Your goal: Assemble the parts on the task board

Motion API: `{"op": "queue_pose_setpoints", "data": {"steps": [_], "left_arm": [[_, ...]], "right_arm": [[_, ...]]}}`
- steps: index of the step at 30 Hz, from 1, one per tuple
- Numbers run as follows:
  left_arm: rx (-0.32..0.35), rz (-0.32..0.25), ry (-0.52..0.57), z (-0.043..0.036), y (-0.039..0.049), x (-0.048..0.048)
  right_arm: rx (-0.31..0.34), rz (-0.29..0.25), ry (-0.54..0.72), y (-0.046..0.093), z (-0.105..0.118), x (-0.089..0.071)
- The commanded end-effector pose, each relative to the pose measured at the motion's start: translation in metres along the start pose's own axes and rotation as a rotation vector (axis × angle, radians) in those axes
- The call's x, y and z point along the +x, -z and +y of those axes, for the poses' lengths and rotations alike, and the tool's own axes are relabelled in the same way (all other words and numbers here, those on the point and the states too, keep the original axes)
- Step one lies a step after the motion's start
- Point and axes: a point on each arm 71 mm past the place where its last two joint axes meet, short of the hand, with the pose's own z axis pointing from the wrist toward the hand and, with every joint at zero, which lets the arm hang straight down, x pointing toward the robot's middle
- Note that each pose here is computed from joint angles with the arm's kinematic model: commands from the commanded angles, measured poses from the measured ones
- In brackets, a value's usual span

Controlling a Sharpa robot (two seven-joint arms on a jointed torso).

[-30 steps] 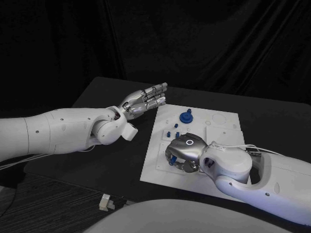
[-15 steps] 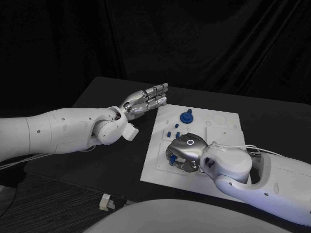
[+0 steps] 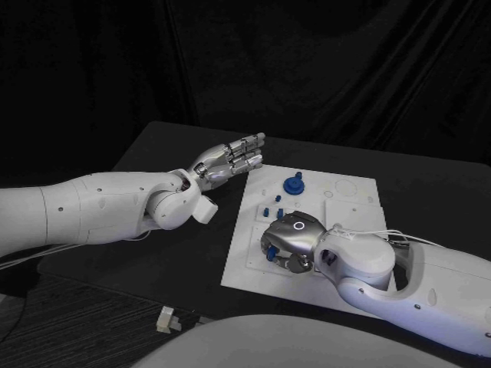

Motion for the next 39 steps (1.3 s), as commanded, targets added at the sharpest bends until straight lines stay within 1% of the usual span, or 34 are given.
{"op": "queue_pose_setpoints", "data": {"steps": [1,18,27,31,36,39], "left_arm": [[0.009,0.01,0.015,0.0,-0.0005,0.0018],[0.0,0.011,0.019,0.0027,0.0004,0.0022],[-0.003,0.012,0.021,0.0038,0.0006,0.0024],[-0.003,0.012,0.021,0.0041,0.0008,0.0024],[-0.004,0.012,0.021,0.0044,0.0009,0.0024],[-0.005,0.013,0.022,0.0045,0.0009,0.0023]], "right_arm": [[-0.01,-0.004,0.004,-0.0001,0.002,0.0013],[-0.012,-0.025,-0.003,-0.0005,0.0032,0.0009],[0.03,0.002,0.001,0.0012,-0.0014,0.0038],[0.045,0.005,0.001,0.0026,-0.0035,0.0045],[0.051,-0.011,-0.004,0.0054,-0.0048,0.0038],[0.052,-0.038,-0.011,0.0094,-0.0062,0.0024]]}}
